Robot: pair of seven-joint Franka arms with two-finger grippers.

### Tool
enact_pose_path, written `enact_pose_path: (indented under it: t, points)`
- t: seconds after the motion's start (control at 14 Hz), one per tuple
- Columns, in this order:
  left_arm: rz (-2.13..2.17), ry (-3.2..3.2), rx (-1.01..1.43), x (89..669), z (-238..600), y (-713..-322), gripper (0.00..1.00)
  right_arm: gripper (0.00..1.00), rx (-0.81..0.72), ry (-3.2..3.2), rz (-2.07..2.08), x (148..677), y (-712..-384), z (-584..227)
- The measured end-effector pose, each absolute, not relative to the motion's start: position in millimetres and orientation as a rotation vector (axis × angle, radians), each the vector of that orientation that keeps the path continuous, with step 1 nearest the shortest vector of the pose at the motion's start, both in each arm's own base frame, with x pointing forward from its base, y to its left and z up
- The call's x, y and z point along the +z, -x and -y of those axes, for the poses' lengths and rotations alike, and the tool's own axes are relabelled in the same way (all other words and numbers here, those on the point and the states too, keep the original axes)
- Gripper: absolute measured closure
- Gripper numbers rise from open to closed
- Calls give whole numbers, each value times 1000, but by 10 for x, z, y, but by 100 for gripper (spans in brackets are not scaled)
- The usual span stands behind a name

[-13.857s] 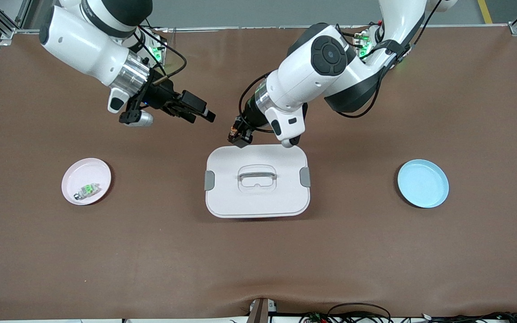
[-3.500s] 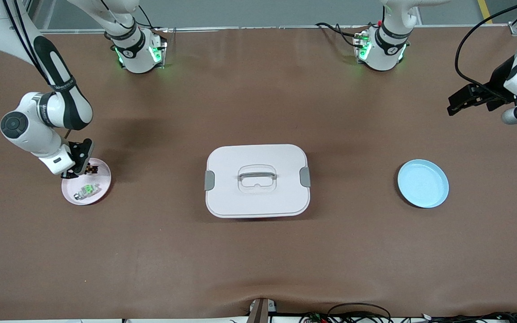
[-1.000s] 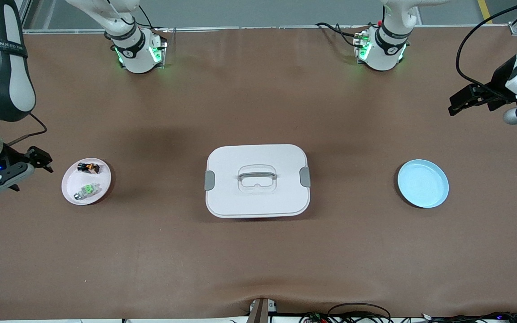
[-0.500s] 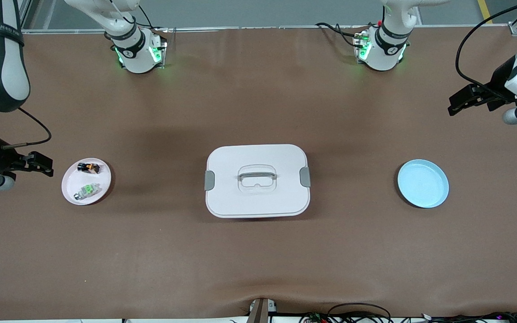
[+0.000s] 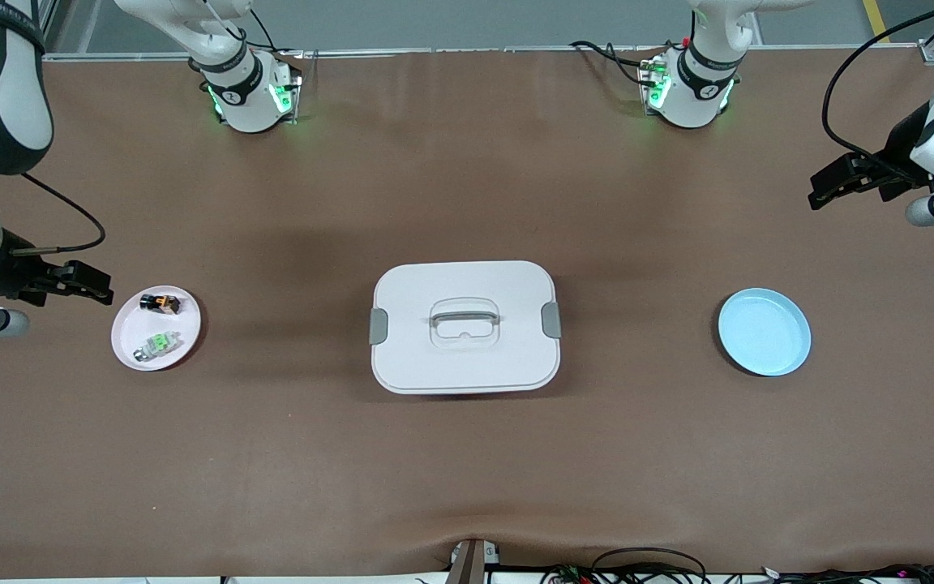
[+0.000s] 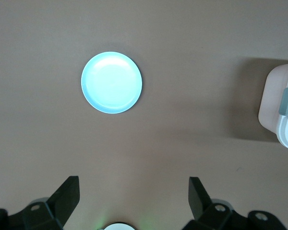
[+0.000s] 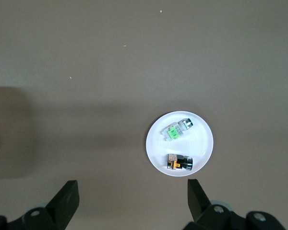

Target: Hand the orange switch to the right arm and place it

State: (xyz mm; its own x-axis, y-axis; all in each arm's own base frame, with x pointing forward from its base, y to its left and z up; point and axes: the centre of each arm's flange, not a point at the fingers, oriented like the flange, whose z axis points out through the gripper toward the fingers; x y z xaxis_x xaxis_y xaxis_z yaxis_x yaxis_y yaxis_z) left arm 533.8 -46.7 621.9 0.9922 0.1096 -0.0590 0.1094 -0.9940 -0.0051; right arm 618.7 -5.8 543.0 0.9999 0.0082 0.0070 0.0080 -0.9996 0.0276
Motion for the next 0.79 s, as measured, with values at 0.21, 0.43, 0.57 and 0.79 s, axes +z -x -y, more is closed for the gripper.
enact_pose_path:
  t: [0.21, 0.43, 0.57, 0.79]
  points:
    - [172, 3134, 94, 6217, 467, -5339, 0, 0, -5, -3113, -3, 5640, -6061, 42]
    - [172, 3134, 94, 6217, 468, -5338, 0, 0, -8, -3111, 6, 5944, -5838, 64]
    - [171, 3134, 93, 6221, 470, -5337, 0, 0, 12, -3110, 10, 6114, -5648, 70]
    - [171, 3134, 89, 6268, 471, -5320, 0, 0, 25, -3109, 23, 6226, -5337, 100]
